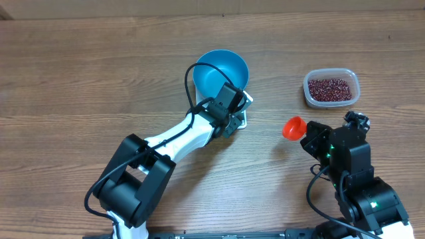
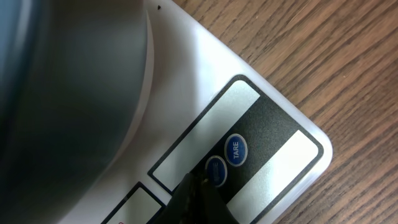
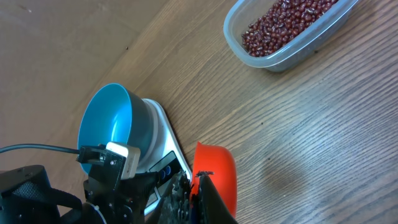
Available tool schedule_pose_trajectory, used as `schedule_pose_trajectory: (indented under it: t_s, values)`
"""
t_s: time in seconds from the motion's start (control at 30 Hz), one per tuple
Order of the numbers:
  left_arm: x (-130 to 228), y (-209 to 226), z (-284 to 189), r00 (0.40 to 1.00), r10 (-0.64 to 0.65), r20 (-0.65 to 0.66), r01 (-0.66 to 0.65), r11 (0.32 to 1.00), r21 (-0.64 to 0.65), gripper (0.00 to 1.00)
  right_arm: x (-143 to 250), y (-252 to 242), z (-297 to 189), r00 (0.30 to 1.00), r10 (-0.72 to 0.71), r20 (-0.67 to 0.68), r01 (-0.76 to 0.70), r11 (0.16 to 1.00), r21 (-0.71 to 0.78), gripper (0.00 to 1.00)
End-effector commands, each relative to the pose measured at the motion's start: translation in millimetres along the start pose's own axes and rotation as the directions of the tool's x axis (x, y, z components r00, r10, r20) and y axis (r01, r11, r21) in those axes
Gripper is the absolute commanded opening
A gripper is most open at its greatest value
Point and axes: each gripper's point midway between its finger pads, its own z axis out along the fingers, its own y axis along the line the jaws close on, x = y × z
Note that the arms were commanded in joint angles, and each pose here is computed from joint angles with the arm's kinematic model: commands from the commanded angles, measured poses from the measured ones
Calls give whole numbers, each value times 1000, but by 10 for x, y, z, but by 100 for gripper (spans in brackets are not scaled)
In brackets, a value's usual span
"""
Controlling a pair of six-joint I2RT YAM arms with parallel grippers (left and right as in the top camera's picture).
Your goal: Scoop item into bowl and weigh 150g on scale
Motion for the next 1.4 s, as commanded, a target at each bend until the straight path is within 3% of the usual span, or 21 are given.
schedule_pose_trajectory:
  t_s: [0.0, 1.13, 1.37]
  values:
    - [68, -4, 47, 1000, -3, -16, 3, 1000, 9, 4, -105, 90, -62, 999, -3, 35, 4, 1000, -22, 4]
    - [109, 5, 53, 999, -2, -33, 2, 1000, 4, 4, -106, 90, -62, 999, -3, 35, 4, 1000, -22, 4]
    - [336, -65, 287, 994, 6, -107, -4, 1000, 19, 4, -106, 90, -62, 999, -3, 35, 4, 1000, -22, 4]
